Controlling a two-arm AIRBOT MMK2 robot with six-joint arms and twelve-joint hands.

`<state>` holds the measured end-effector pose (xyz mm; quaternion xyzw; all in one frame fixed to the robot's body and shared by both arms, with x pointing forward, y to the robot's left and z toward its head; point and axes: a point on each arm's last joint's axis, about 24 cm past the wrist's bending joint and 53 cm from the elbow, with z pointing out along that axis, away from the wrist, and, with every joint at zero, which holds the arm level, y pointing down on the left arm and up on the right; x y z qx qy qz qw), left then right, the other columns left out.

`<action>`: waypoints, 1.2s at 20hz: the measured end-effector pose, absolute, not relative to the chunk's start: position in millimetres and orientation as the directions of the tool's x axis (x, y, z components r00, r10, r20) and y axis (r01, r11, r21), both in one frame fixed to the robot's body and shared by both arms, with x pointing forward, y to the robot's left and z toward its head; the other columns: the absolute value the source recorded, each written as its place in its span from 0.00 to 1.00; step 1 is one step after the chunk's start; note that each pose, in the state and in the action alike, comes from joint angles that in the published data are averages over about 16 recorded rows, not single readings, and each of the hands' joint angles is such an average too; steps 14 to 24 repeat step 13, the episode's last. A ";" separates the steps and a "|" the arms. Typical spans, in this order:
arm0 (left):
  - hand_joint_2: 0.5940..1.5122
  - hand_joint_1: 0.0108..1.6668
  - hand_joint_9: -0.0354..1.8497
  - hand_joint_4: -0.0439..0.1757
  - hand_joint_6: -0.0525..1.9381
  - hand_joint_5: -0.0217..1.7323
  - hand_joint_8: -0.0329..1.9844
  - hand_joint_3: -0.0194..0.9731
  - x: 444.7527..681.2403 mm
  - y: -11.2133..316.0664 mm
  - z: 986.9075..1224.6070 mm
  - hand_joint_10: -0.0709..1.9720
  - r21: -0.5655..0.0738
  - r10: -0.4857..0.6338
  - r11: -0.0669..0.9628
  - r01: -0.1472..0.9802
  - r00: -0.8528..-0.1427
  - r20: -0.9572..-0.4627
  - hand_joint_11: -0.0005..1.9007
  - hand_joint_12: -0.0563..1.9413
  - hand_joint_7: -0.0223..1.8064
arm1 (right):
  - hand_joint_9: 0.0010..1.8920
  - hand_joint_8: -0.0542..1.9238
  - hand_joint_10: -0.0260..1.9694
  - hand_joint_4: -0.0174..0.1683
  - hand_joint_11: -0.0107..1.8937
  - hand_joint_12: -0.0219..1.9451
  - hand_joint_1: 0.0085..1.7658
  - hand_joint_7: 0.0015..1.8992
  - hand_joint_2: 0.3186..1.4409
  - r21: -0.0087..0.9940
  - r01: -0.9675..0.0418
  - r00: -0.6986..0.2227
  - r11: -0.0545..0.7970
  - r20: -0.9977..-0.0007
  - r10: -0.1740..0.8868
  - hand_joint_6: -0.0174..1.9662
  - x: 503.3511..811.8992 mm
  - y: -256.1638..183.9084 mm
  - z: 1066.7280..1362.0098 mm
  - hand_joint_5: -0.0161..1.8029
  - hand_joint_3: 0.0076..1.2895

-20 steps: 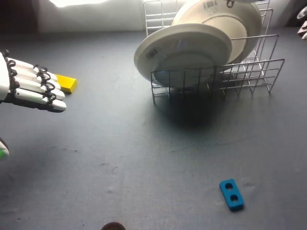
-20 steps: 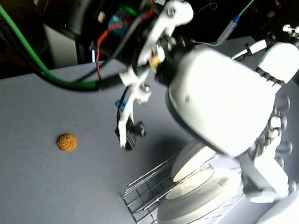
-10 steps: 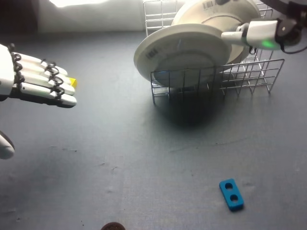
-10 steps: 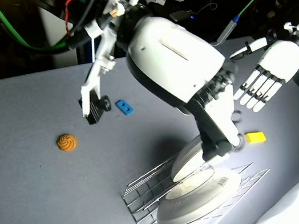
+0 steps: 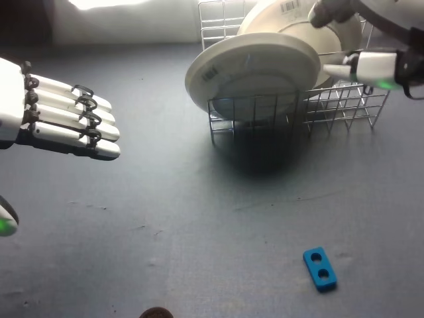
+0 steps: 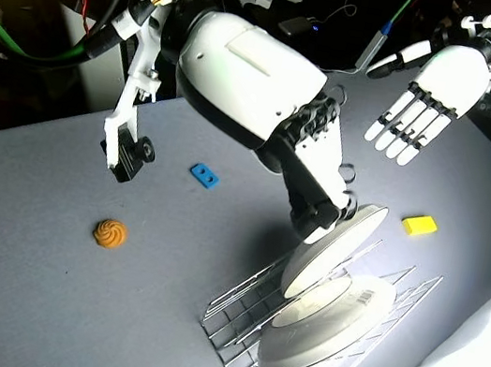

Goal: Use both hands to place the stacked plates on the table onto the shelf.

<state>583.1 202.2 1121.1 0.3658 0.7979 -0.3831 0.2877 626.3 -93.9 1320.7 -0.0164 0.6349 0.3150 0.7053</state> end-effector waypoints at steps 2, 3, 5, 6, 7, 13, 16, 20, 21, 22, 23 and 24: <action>0.52 0.00 0.04 0.21 0.03 0.03 0.01 0.03 580.1 200.3 1122.6 0.04 -0.401 0.367 0.429 0.809 -0.562 -0.741 0.01 0.07 0.03 | 0.50 0.15 0.13 0.11 0.24 0.64 0.52 0.51 0.64 0.373 -0.469 -0.003 0.800 -0.907 0.421 0.16 622.9 -92.8 1321.2 0.47 0.01; 0.52 0.00 0.04 0.21 0.03 0.03 0.02 0.03 579.1 199.8 1122.9 0.04 -0.401 0.369 0.426 0.811 -0.561 -0.741 0.01 0.08 0.04 | 0.50 0.18 0.16 0.11 0.25 0.64 0.52 0.51 0.64 0.373 -0.472 -0.002 0.799 -0.907 0.421 0.19 621.5 -92.2 1321.6 0.46 0.01; 0.52 0.00 0.06 0.21 0.03 0.04 0.02 0.03 578.0 199.1 1123.6 0.04 -0.401 0.370 0.422 0.813 -0.559 -0.742 0.01 0.10 0.05 | 0.49 0.25 0.22 0.11 0.27 0.65 0.53 0.49 0.63 0.373 -0.479 -0.002 0.795 -0.906 0.424 0.25 618.7 -90.7 1322.9 0.45 0.01; 0.52 0.00 0.06 0.21 0.03 0.05 0.02 0.03 577.6 198.7 1124.1 0.04 -0.402 0.370 0.421 0.813 -0.558 -0.743 0.01 0.12 0.06 | 0.49 0.29 0.26 0.11 0.28 0.66 0.53 0.49 0.62 0.373 -0.485 -0.001 0.791 -0.905 0.426 0.29 617.4 -89.9 1323.8 0.44 0.01; 0.53 0.00 0.07 0.21 0.03 0.05 0.02 0.03 577.5 198.4 1124.4 0.04 -0.402 0.370 0.420 0.814 -0.558 -0.743 0.01 0.13 0.07 | 0.48 0.31 0.28 0.11 0.29 0.66 0.53 0.48 0.62 0.372 -0.487 -0.001 0.790 -0.905 0.426 0.31 616.5 -89.4 1324.2 0.43 0.01; 0.53 0.00 0.09 0.20 0.03 0.07 0.02 0.03 577.2 196.1 1126.8 0.04 -0.403 0.366 0.414 0.816 -0.555 -0.747 0.01 0.19 0.10 | 0.45 0.48 0.44 0.11 0.32 0.69 0.53 0.44 0.60 0.379 -0.494 -0.004 0.782 -0.901 0.434 0.49 614.8 -88.6 1325.4 0.38 0.01; 0.53 0.00 0.09 0.20 0.03 0.07 0.02 0.03 577.2 196.1 1126.8 0.04 -0.403 0.366 0.414 0.816 -0.555 -0.747 0.01 0.19 0.10 | 0.45 0.48 0.44 0.11 0.32 0.69 0.53 0.44 0.60 0.379 -0.494 -0.004 0.782 -0.901 0.434 0.49 614.8 -88.6 1325.4 0.38 0.01; 0.53 0.00 0.09 0.20 0.03 0.07 0.02 0.03 577.2 196.1 1126.8 0.04 -0.403 0.366 0.414 0.816 -0.555 -0.747 0.01 0.19 0.10 | 0.45 0.48 0.44 0.11 0.32 0.69 0.53 0.44 0.60 0.379 -0.494 -0.004 0.782 -0.901 0.434 0.49 614.8 -88.6 1325.4 0.38 0.01; 0.53 0.00 0.09 0.20 0.03 0.07 0.02 0.03 577.2 196.1 1126.8 0.04 -0.403 0.366 0.414 0.816 -0.555 -0.747 0.01 0.19 0.10 | 0.45 0.48 0.44 0.11 0.32 0.69 0.53 0.44 0.60 0.379 -0.494 -0.004 0.782 -0.901 0.434 0.49 614.8 -88.6 1325.4 0.38 0.01; 0.53 0.00 0.09 0.20 0.03 0.07 0.02 0.03 577.2 196.1 1126.8 0.04 -0.403 0.366 0.414 0.816 -0.555 -0.747 0.01 0.19 0.10 | 0.45 0.48 0.44 0.11 0.32 0.69 0.53 0.44 0.60 0.379 -0.494 -0.004 0.782 -0.901 0.434 0.49 614.8 -88.6 1325.4 0.38 0.01; 0.53 0.00 0.09 0.20 0.03 0.07 0.02 0.03 577.2 196.1 1126.8 0.04 -0.403 0.366 0.414 0.816 -0.555 -0.747 0.01 0.19 0.10 | 0.45 0.48 0.44 0.11 0.32 0.69 0.53 0.44 0.60 0.379 -0.494 -0.004 0.782 -0.901 0.434 0.49 614.8 -88.6 1325.4 0.38 0.01; 0.53 0.00 0.09 0.20 0.03 0.07 0.02 0.03 577.2 196.1 1126.8 0.04 -0.403 0.366 0.414 0.816 -0.555 -0.747 0.01 0.19 0.10 | 0.45 0.48 0.44 0.11 0.32 0.69 0.53 0.44 0.60 0.379 -0.494 -0.004 0.782 -0.901 0.434 0.49 614.8 -88.6 1325.4 0.38 0.01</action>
